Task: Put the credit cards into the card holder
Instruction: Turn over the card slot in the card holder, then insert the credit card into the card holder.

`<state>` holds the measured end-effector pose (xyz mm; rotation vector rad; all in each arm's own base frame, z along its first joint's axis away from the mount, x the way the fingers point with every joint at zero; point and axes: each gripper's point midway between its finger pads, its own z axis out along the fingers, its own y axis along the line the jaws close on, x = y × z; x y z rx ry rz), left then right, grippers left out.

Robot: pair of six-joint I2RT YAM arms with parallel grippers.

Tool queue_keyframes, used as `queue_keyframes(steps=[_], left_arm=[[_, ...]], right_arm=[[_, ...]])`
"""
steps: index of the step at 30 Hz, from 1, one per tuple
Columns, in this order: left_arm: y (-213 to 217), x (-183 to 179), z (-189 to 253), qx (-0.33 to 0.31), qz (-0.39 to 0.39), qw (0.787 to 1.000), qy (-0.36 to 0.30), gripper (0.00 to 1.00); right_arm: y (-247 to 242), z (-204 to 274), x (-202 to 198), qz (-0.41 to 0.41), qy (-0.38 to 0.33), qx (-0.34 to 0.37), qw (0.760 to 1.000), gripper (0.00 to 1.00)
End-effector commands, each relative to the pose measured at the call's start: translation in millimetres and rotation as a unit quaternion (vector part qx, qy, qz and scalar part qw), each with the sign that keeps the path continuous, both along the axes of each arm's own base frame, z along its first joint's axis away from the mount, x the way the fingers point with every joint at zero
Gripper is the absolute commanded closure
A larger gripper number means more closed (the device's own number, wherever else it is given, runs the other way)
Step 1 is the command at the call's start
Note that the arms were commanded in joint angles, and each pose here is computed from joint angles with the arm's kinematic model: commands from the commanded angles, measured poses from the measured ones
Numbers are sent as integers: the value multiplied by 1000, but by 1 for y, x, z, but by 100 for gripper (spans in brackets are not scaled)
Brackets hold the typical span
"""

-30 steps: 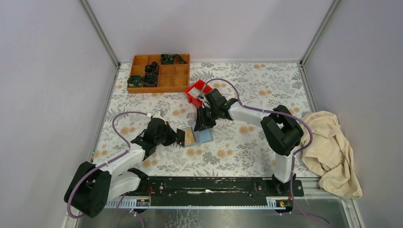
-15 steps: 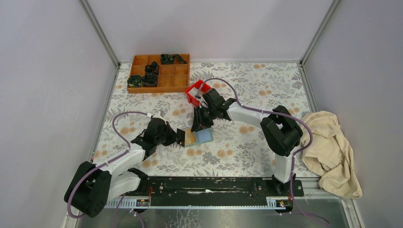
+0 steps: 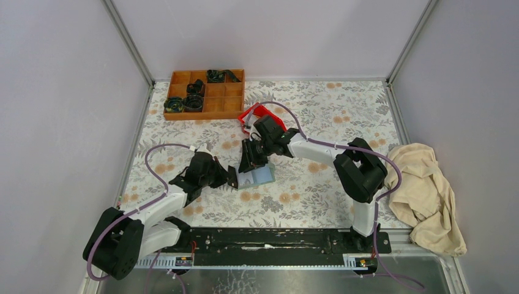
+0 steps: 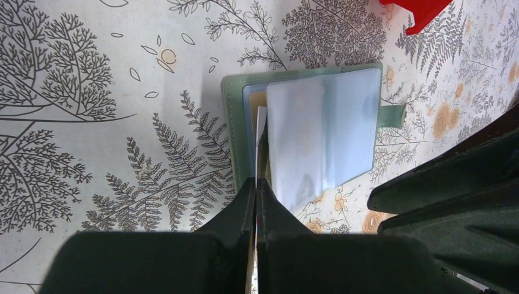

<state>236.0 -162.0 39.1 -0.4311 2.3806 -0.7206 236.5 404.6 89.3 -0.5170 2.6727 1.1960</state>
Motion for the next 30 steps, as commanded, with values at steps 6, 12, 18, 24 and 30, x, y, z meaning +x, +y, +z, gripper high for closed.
queue_keyframes(steps=[6,12,18,24,30], left_arm=[[7,-1,-2,20,12,1000,7,100],[19,8,19,35,47,998,-18,100],[26,14,43,38,68,996,-47,100],[12,22,70,-9,61,995,-77,100],[-15,32,84,-72,34,992,-96,100]], right_arm=[[13,7,0,12,0,21,1000,64],[11,2,-2,14,2,17,1000,64],[4,-6,-2,12,-5,-1,1000,64],[-19,-18,8,-3,-49,-65,997,64],[-49,-33,20,-25,-87,-144,985,64]])
